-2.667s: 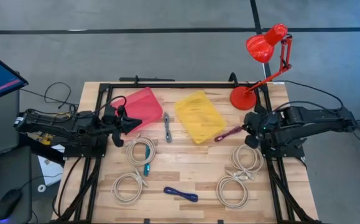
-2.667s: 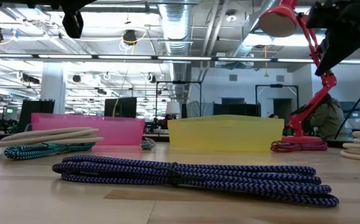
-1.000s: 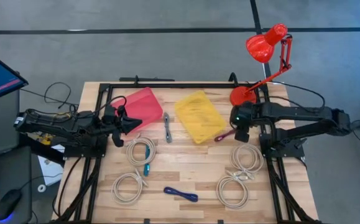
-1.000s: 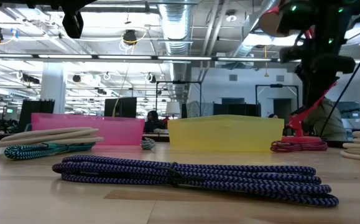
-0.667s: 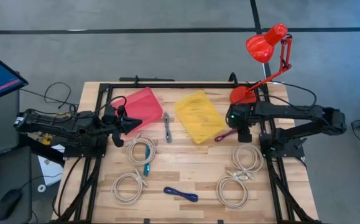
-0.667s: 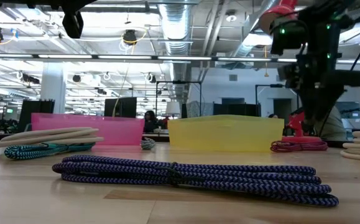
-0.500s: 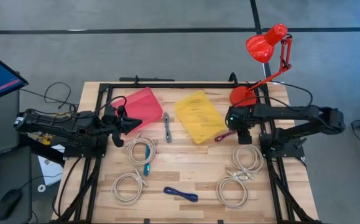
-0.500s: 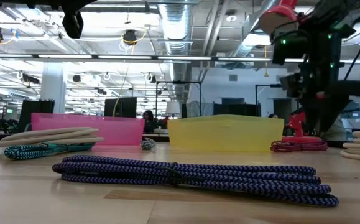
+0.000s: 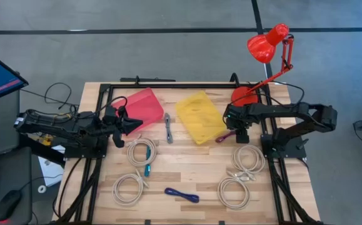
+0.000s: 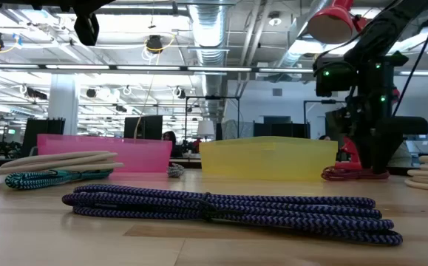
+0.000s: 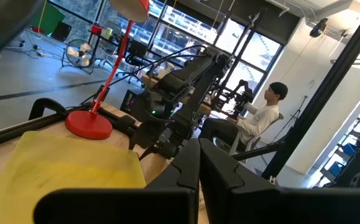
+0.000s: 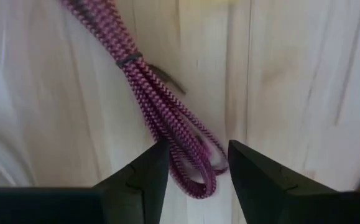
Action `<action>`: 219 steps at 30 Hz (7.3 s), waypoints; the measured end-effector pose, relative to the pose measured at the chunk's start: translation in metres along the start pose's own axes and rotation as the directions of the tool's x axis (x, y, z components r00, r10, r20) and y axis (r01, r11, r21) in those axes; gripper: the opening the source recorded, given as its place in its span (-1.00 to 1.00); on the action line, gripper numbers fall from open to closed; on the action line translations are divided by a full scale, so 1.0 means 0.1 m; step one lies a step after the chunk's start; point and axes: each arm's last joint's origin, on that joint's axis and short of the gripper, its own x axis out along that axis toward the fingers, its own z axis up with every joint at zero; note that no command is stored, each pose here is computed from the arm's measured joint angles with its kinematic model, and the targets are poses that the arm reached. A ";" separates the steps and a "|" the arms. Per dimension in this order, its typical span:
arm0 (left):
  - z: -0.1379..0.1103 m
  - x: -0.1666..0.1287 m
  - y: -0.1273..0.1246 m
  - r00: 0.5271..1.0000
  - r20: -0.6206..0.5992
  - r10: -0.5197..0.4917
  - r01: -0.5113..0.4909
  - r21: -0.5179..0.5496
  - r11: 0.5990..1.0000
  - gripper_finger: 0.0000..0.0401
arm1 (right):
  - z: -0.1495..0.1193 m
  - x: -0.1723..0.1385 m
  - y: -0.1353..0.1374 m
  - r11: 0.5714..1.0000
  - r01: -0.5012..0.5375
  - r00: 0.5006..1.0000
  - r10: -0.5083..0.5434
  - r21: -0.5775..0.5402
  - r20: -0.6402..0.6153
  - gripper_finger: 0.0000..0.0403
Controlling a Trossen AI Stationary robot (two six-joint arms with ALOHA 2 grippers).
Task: Pick & Place USB Port
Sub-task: Put the pink charger cable into the yellow transparent bin, then put the white HDMI cable into the pink transparent bin
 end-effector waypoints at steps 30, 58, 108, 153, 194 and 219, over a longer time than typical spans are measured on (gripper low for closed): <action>0.00 0.00 0.00 1.000 0.000 0.000 0.000 -0.001 1.000 -0.97 | -0.25 -0.70 0.16 0.999 -0.049 0.996 0.047 -0.016 -0.081 -0.99; 0.00 0.00 0.00 1.000 0.001 0.000 0.000 -0.001 1.000 -0.97 | 1.28 -1.25 -0.31 0.868 0.049 0.979 -0.139 0.494 0.148 -1.00; 0.00 0.00 0.00 1.000 0.000 0.000 0.000 -0.001 1.000 -0.97 | 1.71 -0.21 -0.61 0.857 0.055 0.995 -0.090 0.512 0.045 -0.71; 0.00 0.00 0.00 1.000 0.000 0.000 0.000 -0.001 1.000 -0.97 | 1.61 -1.89 -0.25 0.969 -0.073 0.908 -0.033 0.235 0.417 -1.00; 0.00 0.00 0.00 1.000 0.000 -0.002 0.002 -0.001 1.000 -0.97 | -0.38 -1.93 0.94 0.830 -0.403 0.868 0.212 0.387 0.449 -1.00; 0.00 0.00 0.00 1.000 0.000 -0.002 0.002 -0.001 1.000 -0.97 | -0.16 -1.53 1.32 0.541 -0.054 0.998 0.064 0.840 0.023 -0.84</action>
